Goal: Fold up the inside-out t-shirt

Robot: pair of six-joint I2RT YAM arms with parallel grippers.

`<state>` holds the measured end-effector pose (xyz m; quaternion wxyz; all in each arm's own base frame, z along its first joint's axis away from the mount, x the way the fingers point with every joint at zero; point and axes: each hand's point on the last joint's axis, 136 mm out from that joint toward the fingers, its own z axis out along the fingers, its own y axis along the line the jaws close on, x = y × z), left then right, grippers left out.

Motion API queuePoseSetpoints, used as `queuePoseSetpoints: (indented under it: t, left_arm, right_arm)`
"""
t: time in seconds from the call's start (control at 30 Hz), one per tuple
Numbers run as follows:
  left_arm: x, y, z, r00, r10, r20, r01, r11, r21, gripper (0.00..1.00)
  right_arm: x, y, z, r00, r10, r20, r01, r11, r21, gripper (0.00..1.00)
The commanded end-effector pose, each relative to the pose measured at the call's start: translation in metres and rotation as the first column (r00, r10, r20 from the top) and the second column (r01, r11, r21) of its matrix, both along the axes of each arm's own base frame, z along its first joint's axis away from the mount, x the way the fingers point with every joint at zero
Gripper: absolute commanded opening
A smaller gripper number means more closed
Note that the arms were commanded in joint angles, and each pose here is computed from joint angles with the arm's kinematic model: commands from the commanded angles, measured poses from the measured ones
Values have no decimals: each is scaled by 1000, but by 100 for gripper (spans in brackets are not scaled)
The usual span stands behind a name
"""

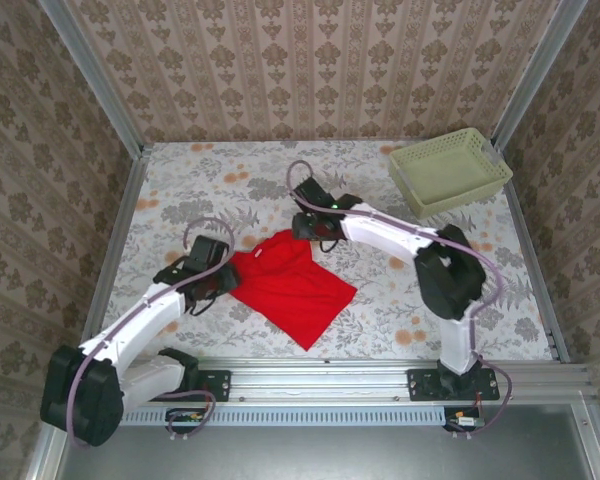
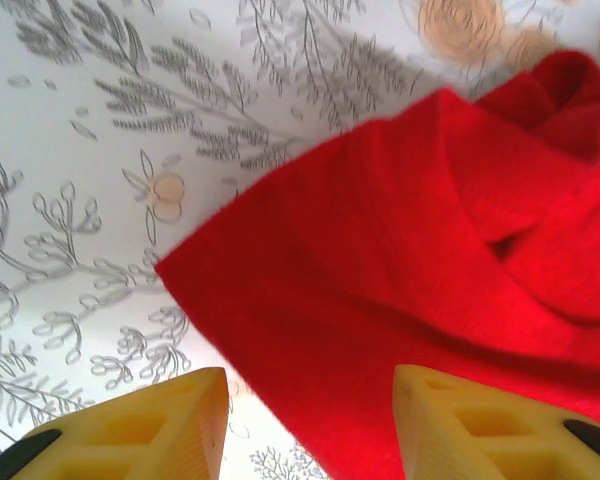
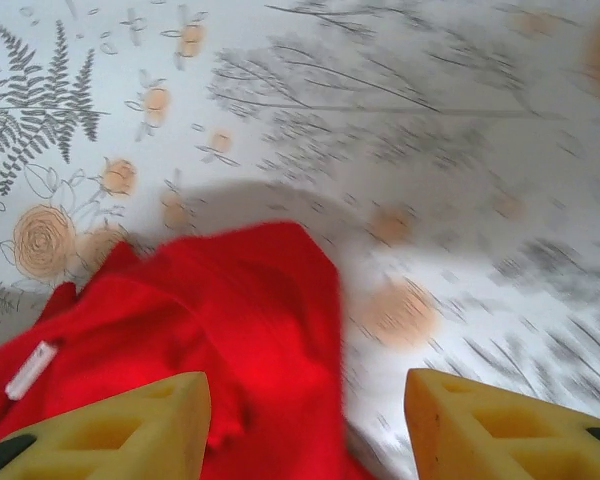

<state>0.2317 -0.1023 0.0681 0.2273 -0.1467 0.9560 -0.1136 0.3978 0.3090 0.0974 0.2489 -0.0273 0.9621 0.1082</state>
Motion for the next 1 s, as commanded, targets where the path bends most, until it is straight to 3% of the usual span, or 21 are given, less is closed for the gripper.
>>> queuePoseSetpoints:
  t: [0.0,0.17,0.37,0.63,0.87,0.97]
  left_arm:
    - [-10,-14,-2,1000,8,19,-7,998,-55,47]
    - [-23,-33,-6,999,-42,25,44,997,-66,47]
    - [-34,-48,-29,995,-90,-37,88,995,-39,47]
    - [-39,-51,-52,990,-94,-109,94,996,-1,46]
    - [-39,-47,-48,992,-87,-91,88,996,3,46]
    - [-35,-45,-37,994,-86,-61,86,996,-3,46]
  right_arm:
    - [-6,12,-28,985,149,-82,-157,983,-96,55]
    - [5,22,-43,980,171,-98,-183,974,-133,49]
    - [20,20,-40,984,166,-63,-176,962,-208,18]
    - [35,31,-17,978,207,-9,-202,946,-253,2]
    - [43,52,-18,977,212,-20,-212,960,-182,8]
    - [46,57,-27,977,206,-60,-212,969,-125,25]
